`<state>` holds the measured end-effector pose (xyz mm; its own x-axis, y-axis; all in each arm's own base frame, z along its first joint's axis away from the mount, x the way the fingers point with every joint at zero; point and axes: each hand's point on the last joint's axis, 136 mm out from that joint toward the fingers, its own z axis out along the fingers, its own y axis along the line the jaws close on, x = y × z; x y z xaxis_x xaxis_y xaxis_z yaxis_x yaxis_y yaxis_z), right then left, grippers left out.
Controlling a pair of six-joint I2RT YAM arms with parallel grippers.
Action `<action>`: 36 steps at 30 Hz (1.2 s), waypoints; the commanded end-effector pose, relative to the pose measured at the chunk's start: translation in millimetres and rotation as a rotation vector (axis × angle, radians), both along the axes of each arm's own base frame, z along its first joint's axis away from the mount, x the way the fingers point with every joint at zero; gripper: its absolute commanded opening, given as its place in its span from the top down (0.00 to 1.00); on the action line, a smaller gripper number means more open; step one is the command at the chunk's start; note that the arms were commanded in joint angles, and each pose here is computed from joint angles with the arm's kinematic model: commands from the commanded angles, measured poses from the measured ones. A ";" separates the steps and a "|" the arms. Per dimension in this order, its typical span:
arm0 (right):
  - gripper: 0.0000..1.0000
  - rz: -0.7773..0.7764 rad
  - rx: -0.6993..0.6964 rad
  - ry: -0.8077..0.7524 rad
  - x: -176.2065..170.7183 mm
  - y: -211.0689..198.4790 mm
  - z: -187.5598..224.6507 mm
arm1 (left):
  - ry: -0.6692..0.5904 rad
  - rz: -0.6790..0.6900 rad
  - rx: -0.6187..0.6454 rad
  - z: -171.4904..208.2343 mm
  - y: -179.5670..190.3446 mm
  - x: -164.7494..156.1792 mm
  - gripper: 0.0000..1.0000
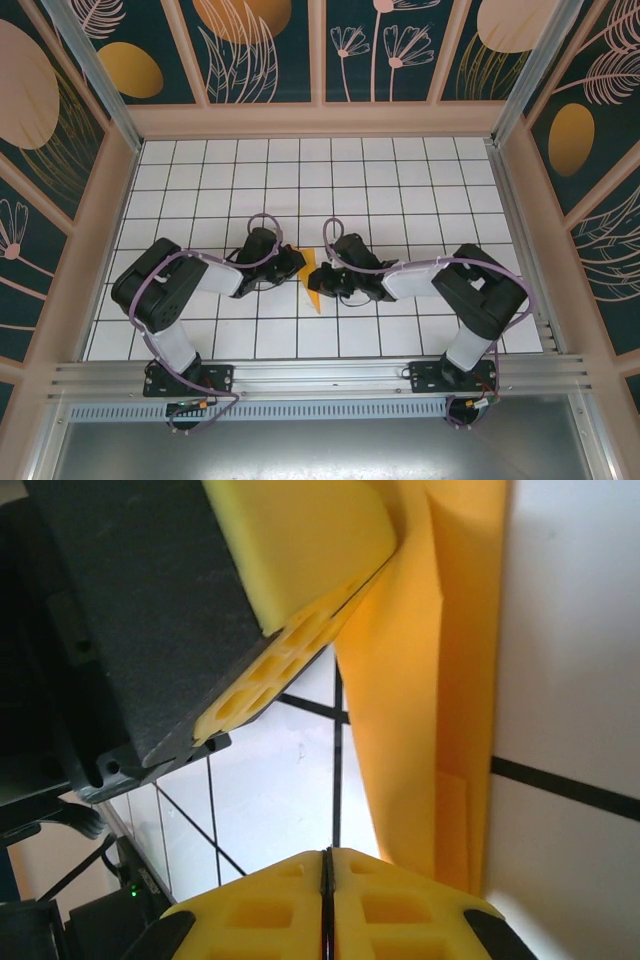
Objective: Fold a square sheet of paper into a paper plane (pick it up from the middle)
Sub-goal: Fold the wing for the fifth time at the center of the table.
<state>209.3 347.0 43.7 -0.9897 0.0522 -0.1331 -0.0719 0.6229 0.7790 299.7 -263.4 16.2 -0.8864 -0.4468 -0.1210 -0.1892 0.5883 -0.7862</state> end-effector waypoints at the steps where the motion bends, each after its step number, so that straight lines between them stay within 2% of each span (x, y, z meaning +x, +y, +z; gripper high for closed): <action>1: 0.88 0.056 0.043 0.001 -8.7 11.3 3.9 | 0.089 0.073 0.067 -24.3 21.8 -13.8 0.90; 7: 0.88 0.020 -0.068 0.048 -8.0 -1.0 -30.1 | 0.084 0.073 0.064 -21.4 22.2 -14.2 0.90; 12: 0.89 0.019 -0.121 0.102 -22.5 -17.5 -52.3 | 0.066 0.057 0.077 -18.8 22.0 -13.5 0.87; 15: 0.90 0.021 -0.161 0.122 -28.7 -26.4 -61.7 | 0.004 0.035 0.090 -0.3 19.7 -5.8 0.82; 20: 0.91 0.035 -0.154 0.102 -29.0 -26.3 -59.2 | -0.108 -0.011 0.128 32.6 17.8 5.5 0.73; 24: 0.92 0.045 -0.144 0.092 -26.2 -21.8 -56.8 | -0.168 -0.088 0.091 52.8 8.4 0.3 0.75; 28: 0.92 0.039 -0.142 0.088 -24.2 -21.1 -56.1 | -0.137 -0.186 0.029 46.8 -4.0 -16.1 0.81; 36: 0.93 0.038 -0.147 0.092 -24.8 -21.6 -58.6 | -0.077 -0.307 -0.005 22.2 -17.8 -38.3 0.81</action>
